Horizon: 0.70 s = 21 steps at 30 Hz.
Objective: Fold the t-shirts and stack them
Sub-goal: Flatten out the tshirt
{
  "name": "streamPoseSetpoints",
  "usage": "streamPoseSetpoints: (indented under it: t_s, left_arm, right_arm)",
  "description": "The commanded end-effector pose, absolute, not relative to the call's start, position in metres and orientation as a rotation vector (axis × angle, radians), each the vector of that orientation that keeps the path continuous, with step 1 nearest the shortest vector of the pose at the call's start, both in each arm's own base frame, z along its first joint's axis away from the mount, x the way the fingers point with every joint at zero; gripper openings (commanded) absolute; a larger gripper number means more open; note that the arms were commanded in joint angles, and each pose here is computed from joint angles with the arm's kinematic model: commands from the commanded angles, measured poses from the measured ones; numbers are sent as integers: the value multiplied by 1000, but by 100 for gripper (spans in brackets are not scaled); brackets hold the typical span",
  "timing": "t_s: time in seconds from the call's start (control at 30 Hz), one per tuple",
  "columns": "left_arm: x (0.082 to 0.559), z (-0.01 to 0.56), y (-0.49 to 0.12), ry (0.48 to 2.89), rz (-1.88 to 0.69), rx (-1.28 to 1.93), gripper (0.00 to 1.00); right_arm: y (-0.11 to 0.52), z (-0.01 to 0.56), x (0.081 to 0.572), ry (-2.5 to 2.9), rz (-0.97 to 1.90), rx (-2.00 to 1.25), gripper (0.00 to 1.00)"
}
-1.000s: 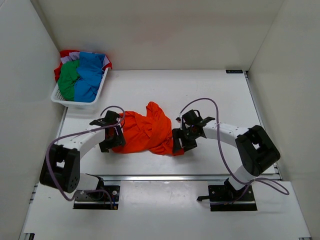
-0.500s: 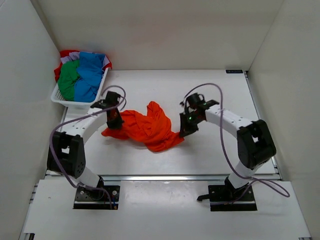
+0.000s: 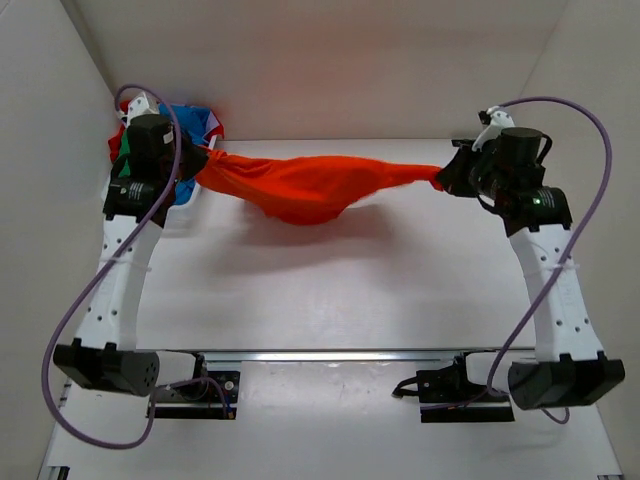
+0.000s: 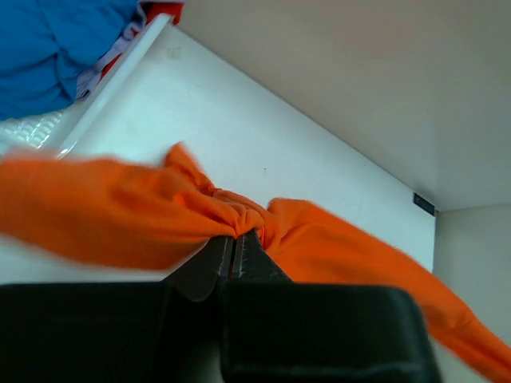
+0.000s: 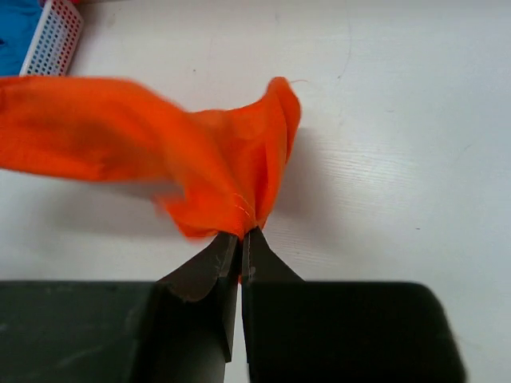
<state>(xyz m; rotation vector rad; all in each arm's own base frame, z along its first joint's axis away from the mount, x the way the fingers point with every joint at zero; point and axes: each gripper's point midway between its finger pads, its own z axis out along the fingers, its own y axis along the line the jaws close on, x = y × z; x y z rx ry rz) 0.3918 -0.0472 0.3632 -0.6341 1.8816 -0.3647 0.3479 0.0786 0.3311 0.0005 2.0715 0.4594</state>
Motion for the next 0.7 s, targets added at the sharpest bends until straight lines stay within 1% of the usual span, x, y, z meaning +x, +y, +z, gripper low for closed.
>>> streamPoseSetpoints:
  t_s: [0.0, 0.1, 0.23, 0.33, 0.4, 0.47, 0.5, 0.53, 0.57, 0.6, 0.63, 0.67]
  left_arm:
    - [352, 420, -45, 1733, -394, -564, 0]
    - [324, 444, -46, 1673, -435, -530, 0]
    - [283, 464, -52, 1640, -478, -463, 0]
    - [269, 473, -47, 1620, -470, -464, 0]
    - [271, 476, -44, 1604, -456, -471, 0]
    - [283, 465, -48, 1636, -459, -469, 0]
    - [294, 452, -50, 1659, -462, -480, 0]
    - [305, 426, -56, 1718, -470, -481, 0]
    - [314, 420, -59, 1714, -499, -492, 0]
    - [330, 393, -64, 1756, -507, -509, 0]
    - [347, 362, -68, 1801, -519, -543, 0]
    - [354, 346, -69, 1823, -523, -559, 0]
  right_arm:
    - [60, 379, 320, 1908, 348, -15, 0]
    - [54, 405, 286, 1802, 333, -16, 0]
    - [47, 420, 244, 1721, 316, -23, 0]
    - [46, 425, 234, 1688, 311, -31, 0]
    - [49, 423, 242, 1690, 314, -43, 0]
    - [50, 412, 267, 1730, 316, -46, 0]
    - [51, 415, 274, 1713, 322, -43, 0]
    - [53, 410, 294, 1727, 326, -56, 0]
    - [52, 404, 309, 1746, 326, -49, 0]
    - [53, 403, 321, 1740, 334, -48, 0]
    - [52, 394, 344, 1759, 324, -47, 0]
    - [50, 379, 365, 1801, 318, -38, 0]
